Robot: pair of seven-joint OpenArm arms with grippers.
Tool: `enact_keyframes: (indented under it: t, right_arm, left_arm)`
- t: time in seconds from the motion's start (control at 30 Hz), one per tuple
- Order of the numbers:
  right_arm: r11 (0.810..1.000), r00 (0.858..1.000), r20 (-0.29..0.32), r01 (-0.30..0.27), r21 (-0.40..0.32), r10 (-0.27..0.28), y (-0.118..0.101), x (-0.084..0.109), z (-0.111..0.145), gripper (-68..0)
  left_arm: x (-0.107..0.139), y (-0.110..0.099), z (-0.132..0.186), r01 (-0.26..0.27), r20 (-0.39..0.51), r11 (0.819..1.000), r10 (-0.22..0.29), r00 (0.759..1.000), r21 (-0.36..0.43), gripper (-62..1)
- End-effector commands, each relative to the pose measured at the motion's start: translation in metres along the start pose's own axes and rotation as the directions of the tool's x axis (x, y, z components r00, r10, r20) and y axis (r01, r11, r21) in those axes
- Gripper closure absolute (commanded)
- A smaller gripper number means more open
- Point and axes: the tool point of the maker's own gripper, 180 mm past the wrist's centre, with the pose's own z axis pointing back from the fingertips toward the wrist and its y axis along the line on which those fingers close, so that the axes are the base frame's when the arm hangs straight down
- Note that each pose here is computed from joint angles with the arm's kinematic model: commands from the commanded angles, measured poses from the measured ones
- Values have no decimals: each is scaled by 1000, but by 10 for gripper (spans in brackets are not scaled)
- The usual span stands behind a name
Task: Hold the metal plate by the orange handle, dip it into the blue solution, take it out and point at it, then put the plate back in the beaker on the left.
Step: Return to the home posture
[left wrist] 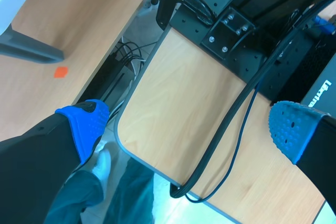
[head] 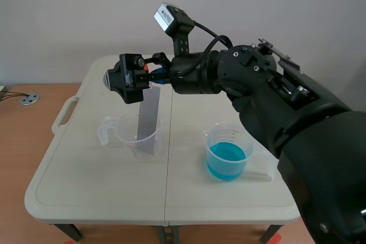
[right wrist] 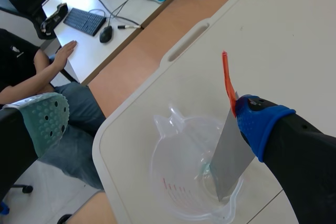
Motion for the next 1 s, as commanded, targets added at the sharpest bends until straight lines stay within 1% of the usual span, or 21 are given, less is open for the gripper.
enact_keyframes:
  t: [0.0, 0.17, 0.23, 0.37, 0.5, 0.63, 0.7, 0.8, 0.87, 0.93, 0.97]
  right_arm:
    - [1000, 999, 39, -8, 17, 7, 4, 16, -1, -663]
    - [1000, 999, 51, -3, 0, 3, -2, 20, 2, -663]
    - [1000, 998, 69, -1, -15, 2, -8, 27, 6, -663]
    - [999, 995, 98, -4, -41, 8, -20, 38, 18, -663]
    - [997, 993, 111, -41, -71, 48, -30, 51, 37, -663]
    - [990, 986, 123, -96, -107, 109, -39, 66, 59, -663]
    - [983, 982, 124, -128, -132, 144, -44, 73, 70, -663]
    - [971, 975, 109, -176, -164, 195, -51, 78, 86, -663]
    - [961, 970, 95, -202, -187, 223, -56, 80, 96, -663]
    - [951, 966, 75, -229, -208, 249, -62, 82, 105, -663]
    - [945, 963, 64, -243, -218, 263, -65, 82, 110, -663]
  left_arm:
    - [8, -3, -2, -4, 27, 1000, 4, 1000, -6, -623]
    - [6, -3, -2, -3, 18, 1000, 3, 1000, -5, -623]
    - [3, -3, -2, -4, 0, 1000, 4, 1000, -6, -623]
    - [3, -3, -2, -5, 2, 1000, 5, 1000, -5, -623]
    - [4, -3, -2, -10, 6, 1000, 10, 1000, -5, -623]
    - [15, 2, -6, -26, 43, 1000, 26, 999, 7, -623]
    - [24, 11, -9, -43, 78, 998, 40, 996, 36, -623]
    - [47, 32, -12, -105, 174, 991, 88, 981, 86, -623]
    - [68, 47, -13, -111, 240, 987, 80, 967, 119, -623]
    - [92, 61, -12, -95, 298, 983, 45, 953, 154, -623]
    - [105, 67, -11, -93, 332, 981, 31, 943, 171, -623]
